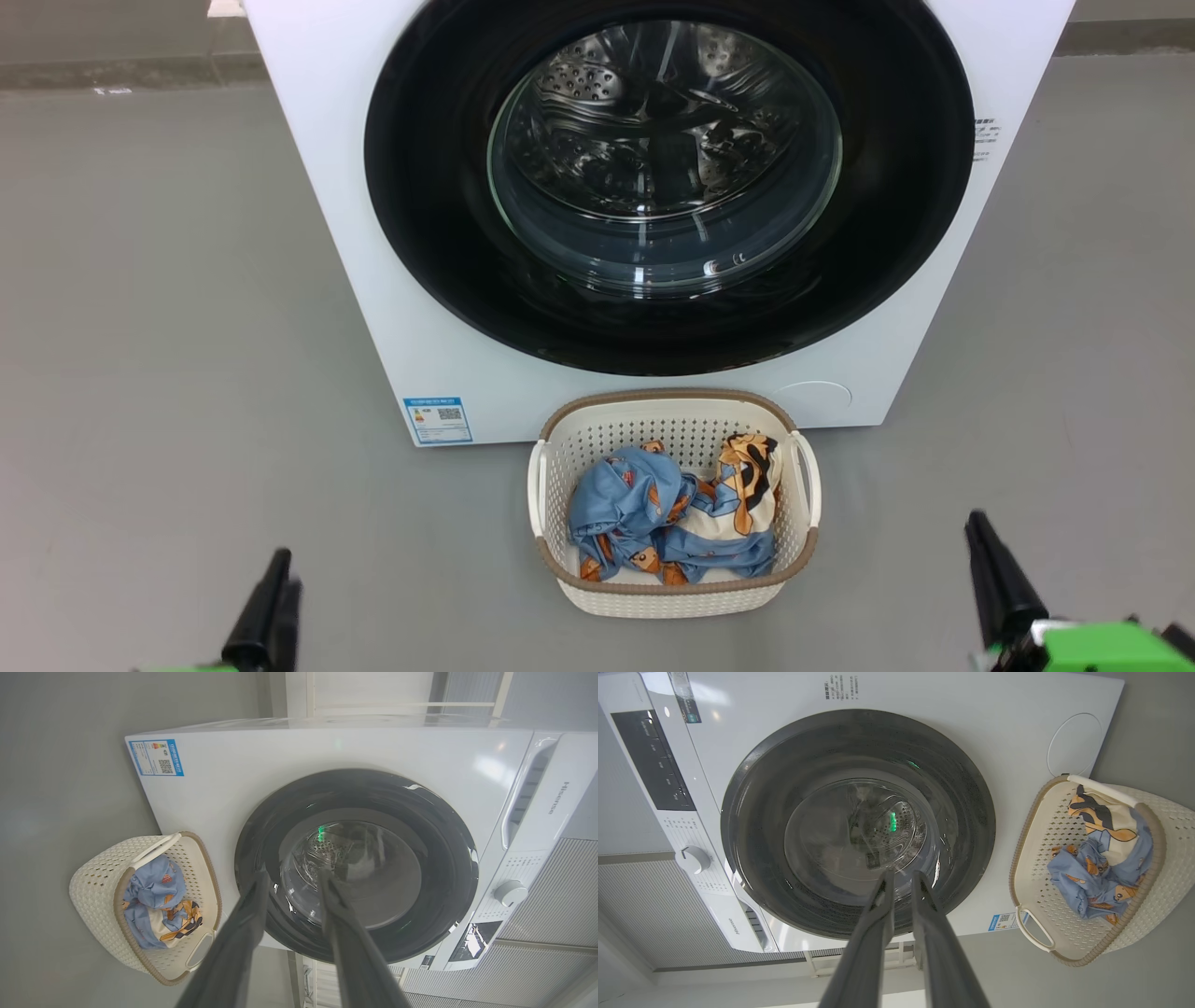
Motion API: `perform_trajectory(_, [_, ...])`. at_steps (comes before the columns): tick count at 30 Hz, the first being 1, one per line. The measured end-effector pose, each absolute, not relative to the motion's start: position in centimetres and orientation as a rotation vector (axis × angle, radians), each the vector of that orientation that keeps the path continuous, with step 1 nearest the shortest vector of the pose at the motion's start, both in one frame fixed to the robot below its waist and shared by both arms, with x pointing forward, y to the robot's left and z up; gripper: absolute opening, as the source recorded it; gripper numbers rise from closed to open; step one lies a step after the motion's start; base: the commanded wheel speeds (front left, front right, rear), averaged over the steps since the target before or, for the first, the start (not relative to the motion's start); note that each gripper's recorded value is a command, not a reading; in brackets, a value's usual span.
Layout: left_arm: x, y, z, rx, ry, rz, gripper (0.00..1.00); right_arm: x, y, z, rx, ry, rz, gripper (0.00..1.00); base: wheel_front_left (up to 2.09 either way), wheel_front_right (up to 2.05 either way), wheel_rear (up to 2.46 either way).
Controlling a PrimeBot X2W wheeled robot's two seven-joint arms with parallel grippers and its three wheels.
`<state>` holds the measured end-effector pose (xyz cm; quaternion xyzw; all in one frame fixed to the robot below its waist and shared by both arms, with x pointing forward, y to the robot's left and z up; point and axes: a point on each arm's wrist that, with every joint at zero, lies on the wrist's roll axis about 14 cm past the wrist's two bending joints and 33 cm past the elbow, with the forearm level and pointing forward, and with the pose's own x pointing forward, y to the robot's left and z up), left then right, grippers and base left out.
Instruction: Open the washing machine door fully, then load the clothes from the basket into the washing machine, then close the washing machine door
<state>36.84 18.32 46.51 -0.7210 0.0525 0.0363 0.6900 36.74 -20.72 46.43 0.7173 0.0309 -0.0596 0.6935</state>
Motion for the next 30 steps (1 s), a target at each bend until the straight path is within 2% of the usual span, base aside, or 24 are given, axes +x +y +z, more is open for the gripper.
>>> perform_trajectory(4, [35.6, 17.7, 44.5, -1.627, 0.168, 0.129, 1.0, 35.6, -20.5, 44.5, 1.61, 0.114, -0.184, 1.0, 0.0, 0.0, 0.0])
perform_trajectory(12, [35.6, 17.7, 44.8, -1.616, 0.151, 0.131, 1.0, 35.7, -20.2, 44.6, 1.604, 0.112, -0.182, 1.0, 0.0, 0.0, 0.0])
perform_trajectory(30, [35.9, 17.5, 45.5, -1.424, 0.141, 0.105, 1.0, 35.9, -19.9, 44.7, 1.452, 0.134, -0.159, 1.0, 0.0, 0.0, 0.0])
